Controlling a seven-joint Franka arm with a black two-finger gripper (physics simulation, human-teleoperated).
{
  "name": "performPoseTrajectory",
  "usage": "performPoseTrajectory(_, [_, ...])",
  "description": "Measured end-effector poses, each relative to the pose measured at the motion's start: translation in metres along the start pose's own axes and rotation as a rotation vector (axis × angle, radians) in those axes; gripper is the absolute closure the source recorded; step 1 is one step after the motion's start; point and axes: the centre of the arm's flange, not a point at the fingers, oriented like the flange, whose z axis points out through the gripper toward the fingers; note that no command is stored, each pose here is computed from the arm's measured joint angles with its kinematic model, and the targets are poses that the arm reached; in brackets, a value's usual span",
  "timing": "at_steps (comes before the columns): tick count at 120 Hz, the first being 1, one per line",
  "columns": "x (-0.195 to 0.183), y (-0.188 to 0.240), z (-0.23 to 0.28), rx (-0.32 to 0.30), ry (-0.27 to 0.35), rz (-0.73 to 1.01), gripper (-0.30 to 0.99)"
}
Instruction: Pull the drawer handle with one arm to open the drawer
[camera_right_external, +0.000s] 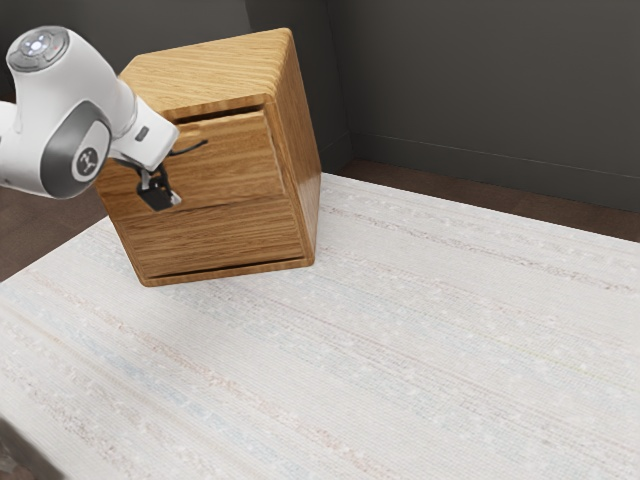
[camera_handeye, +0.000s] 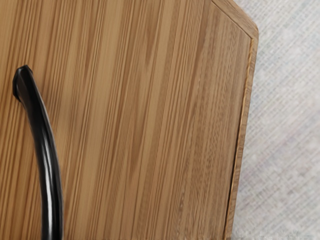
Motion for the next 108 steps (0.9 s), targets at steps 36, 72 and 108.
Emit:
performPoseTrajectory(36, [-0.007, 0.045, -0.035, -0.010, -0.027, -0.007, -0.02])
performPoseTrajectory(72, [-0.009, 0.078, -0.069, -0.005, -0.009, -0.031, 0.00])
performPoseTrajectory(108, [-0.013, 0.114, -0.095, 0.006, 0.017, -0.047, 0.03])
